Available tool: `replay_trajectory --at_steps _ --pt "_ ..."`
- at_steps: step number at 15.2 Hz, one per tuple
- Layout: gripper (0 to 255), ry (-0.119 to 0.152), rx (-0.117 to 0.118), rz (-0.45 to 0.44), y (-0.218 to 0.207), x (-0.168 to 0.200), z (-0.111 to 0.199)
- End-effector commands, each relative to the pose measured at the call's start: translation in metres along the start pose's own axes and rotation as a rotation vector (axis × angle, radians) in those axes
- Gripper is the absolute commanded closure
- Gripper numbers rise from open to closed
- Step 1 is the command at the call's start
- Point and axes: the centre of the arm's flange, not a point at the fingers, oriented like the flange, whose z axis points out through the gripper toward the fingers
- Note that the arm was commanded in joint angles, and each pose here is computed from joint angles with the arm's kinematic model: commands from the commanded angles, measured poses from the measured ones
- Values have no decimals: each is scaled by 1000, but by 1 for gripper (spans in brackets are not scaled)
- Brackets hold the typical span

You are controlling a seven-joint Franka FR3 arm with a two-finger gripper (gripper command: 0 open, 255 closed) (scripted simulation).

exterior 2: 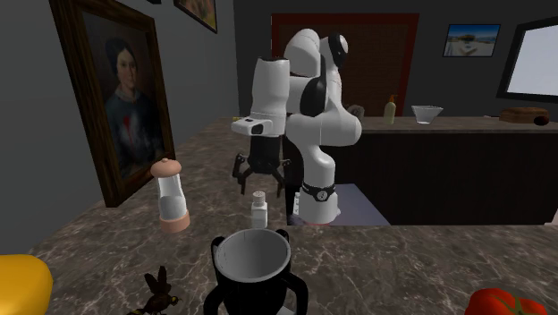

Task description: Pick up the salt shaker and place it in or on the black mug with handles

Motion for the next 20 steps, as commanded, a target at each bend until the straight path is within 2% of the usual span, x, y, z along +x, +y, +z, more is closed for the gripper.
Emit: replay_trajectory --at_steps 1,4,12,13,20 --pt "0 2 -1 0 0 -2 13" --pt "0 2 -1 0 0 -2 26" --pt "0 2 0 0 0 -2 26" --pt "255 2 0 0 0 -2 26" --pt "255 2 0 0 0 -1 26"
